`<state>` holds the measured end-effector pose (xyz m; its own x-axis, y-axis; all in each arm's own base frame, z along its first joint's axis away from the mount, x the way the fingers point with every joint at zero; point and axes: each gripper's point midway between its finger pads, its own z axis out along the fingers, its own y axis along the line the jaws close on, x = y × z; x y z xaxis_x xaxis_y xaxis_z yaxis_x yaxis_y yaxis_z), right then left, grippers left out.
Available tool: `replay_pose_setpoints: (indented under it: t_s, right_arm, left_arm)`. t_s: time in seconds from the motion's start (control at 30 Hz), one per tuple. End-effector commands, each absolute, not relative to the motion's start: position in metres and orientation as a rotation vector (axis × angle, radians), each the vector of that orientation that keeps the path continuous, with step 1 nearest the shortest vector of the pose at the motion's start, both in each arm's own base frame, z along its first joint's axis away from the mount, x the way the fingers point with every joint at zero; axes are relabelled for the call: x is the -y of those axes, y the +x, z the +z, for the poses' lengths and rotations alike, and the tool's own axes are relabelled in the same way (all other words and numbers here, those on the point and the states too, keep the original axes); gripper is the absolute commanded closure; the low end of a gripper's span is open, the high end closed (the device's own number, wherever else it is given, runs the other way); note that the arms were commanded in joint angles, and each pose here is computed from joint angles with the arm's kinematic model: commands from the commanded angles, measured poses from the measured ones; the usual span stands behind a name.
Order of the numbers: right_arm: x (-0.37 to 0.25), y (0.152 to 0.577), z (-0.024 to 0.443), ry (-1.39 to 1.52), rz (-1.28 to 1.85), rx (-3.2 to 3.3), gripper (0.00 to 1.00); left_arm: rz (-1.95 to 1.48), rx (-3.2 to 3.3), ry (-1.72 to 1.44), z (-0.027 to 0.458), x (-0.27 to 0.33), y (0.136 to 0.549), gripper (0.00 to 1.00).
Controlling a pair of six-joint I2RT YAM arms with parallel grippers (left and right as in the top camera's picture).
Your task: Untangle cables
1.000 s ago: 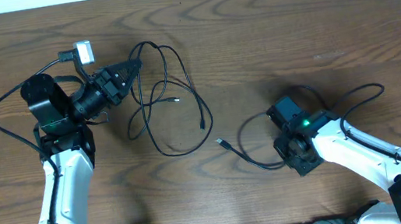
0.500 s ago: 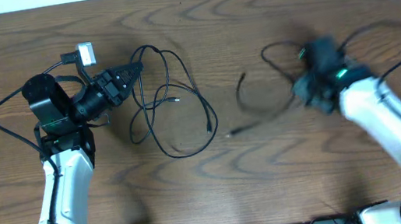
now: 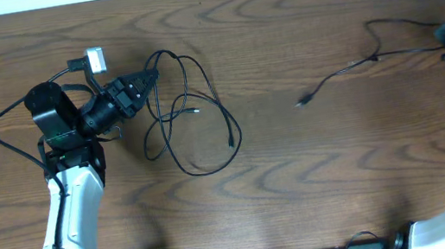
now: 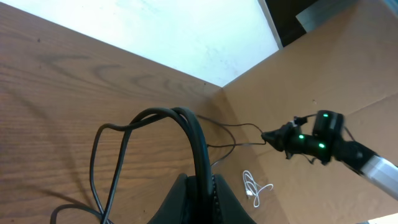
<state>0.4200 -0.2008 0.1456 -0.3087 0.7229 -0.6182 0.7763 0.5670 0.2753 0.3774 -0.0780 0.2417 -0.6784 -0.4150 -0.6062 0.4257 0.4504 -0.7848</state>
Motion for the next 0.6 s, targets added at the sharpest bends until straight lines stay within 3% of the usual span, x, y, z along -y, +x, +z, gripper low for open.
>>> replay_pose_setpoints:
  t_s: [0.0, 0.17, 0.43, 0.57]
  right_arm:
    - [0.238, 0.437, 0.147, 1.152, -0.174, -2.091, 0.99]
    - [0.279, 0.475, 0.194, 1.102, -0.215, -2.043, 0.99]
    - [0.342, 0.480, 0.356, 1.042, -0.510, -1.707, 0.99]
    - [0.353, 0.477, 0.371, 1.000, -0.628, -1.667, 0.99]
  left_arm:
    - [-1.319, -1.886, 0.023, 0.248, 0.078, 0.377, 0.93]
    - [-1.315, -1.886, 0.020, 0.248, 0.078, 0.378, 0.92]
    - [-1.315, -1.886, 0.020, 0.248, 0.078, 0.378, 0.92]
    - [-1.309, -1.886, 0.015, 0.248, 0.077, 0.379, 0.93]
